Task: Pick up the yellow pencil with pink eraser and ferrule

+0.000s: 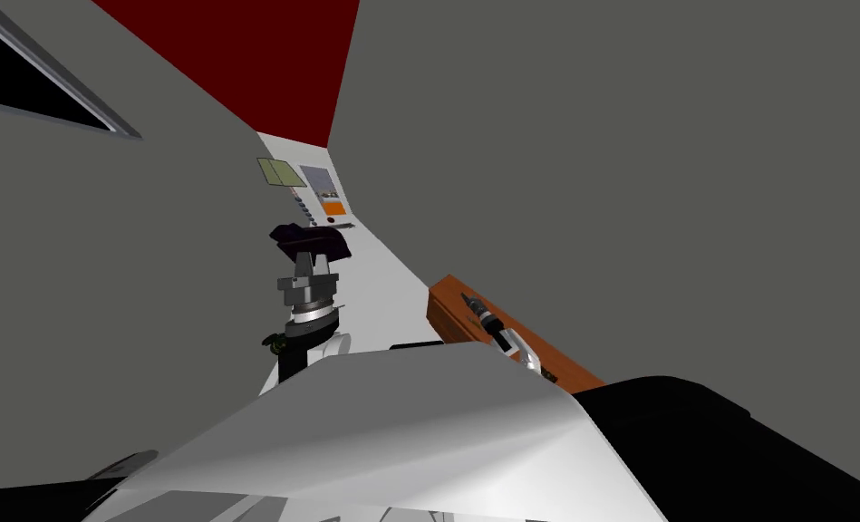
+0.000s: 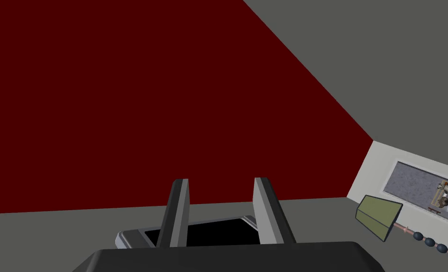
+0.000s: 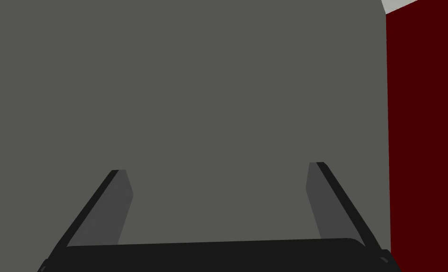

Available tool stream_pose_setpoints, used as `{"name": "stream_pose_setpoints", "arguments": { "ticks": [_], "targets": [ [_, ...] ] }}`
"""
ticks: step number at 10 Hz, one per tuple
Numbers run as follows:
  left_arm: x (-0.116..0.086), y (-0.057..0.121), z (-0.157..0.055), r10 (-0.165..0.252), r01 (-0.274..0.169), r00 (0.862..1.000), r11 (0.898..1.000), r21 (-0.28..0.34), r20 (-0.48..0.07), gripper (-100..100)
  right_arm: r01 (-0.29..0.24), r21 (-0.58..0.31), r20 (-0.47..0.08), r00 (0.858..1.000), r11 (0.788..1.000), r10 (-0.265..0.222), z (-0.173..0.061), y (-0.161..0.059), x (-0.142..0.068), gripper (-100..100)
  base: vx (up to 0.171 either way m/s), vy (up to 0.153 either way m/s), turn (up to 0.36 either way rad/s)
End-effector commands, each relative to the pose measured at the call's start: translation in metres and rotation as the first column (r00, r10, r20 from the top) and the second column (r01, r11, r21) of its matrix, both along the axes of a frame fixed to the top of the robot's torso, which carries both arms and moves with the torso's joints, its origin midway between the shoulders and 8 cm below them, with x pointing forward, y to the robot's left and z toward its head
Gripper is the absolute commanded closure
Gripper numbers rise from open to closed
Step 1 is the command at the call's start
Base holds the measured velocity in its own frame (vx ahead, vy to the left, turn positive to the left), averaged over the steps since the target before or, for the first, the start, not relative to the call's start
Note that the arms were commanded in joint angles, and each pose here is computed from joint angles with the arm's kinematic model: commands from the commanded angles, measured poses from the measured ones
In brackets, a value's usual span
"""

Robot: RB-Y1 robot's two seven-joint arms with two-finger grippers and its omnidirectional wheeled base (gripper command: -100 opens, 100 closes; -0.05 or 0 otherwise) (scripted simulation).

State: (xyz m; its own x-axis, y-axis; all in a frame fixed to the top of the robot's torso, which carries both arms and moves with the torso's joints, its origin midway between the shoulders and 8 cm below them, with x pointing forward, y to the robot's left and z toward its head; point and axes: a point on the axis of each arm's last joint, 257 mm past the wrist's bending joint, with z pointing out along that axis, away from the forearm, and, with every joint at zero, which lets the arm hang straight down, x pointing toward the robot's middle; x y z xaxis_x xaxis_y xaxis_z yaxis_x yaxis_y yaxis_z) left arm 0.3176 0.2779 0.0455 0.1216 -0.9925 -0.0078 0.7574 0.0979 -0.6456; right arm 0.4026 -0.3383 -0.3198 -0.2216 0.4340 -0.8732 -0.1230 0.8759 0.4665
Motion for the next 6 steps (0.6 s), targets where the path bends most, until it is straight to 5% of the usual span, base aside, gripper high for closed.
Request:
{"name": "stream_pose_setpoints", "arguments": {
  "ticks": [1, 6],
  "targets": [
    [0.0, 0.0, 0.0, 0.0, 0.0, 1.0, 1.0, 0.0, 0.0, 0, -0.016, -0.079, -0.049, 0.999, 0.997, 0.012, -0.022, -0.011, -0.007, -100, 0.028, 0.019, 0.169],
    [0.0, 0.0, 0.0, 0.0, 0.0, 1.0, 1.0, 0.0, 0.0, 0, -0.041, -0.209, -0.187, 0.982, 0.977, 0.001, -0.081, -0.044, -0.033, -100, 0.027, 0.009, 0.132]
  ]
}}
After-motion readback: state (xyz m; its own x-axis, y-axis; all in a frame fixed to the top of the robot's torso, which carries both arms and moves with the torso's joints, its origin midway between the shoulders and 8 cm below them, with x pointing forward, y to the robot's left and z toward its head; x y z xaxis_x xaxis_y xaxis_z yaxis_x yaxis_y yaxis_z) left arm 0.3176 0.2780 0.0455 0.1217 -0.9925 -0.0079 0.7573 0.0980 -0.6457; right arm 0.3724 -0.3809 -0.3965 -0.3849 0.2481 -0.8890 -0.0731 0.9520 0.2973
